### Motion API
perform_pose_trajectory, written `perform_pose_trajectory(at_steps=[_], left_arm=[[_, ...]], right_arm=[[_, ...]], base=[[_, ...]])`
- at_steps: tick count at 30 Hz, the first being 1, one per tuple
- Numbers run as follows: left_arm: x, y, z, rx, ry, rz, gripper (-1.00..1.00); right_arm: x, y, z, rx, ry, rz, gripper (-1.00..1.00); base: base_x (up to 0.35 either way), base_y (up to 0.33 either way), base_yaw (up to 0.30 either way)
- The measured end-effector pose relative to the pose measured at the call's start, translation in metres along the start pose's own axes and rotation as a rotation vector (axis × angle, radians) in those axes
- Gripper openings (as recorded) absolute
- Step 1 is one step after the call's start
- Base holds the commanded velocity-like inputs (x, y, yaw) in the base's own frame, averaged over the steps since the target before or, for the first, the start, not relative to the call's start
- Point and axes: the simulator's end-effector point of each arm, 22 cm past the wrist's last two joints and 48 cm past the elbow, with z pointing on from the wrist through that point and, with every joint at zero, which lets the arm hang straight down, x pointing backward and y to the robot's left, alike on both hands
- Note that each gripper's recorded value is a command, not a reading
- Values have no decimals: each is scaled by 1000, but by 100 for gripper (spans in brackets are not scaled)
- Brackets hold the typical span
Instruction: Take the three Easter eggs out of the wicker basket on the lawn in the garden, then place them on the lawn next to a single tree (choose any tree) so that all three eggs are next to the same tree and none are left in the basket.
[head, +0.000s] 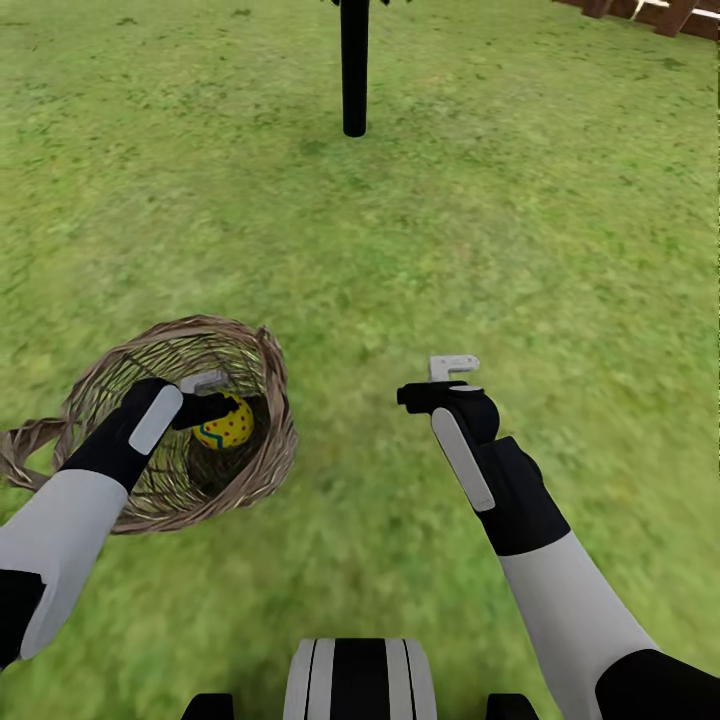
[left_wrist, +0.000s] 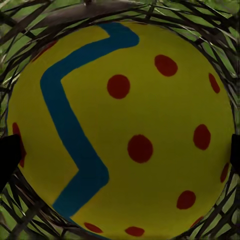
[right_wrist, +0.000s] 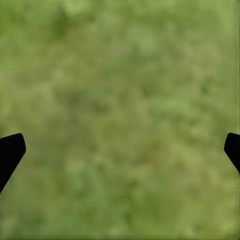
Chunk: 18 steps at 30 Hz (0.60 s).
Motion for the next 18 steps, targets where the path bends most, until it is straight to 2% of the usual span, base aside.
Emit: perform_pose_trajectory(at_steps=[3, 8, 18], left_arm=[[-4, -1, -7, 2, -8, 0, -100], [-2, -1, -7, 3, 4, 5, -100], [1, -2, -8, 3, 17, 11, -100]], right_arm=[[-6, 0, -6, 0, -11, 0, 100], [-5, 1, -5, -4, -7, 3, 100], [-5, 1, -5, -5, -5, 5, 100]], base=[[0, 0, 0], [-1, 0, 0], [-82, 4, 0]])
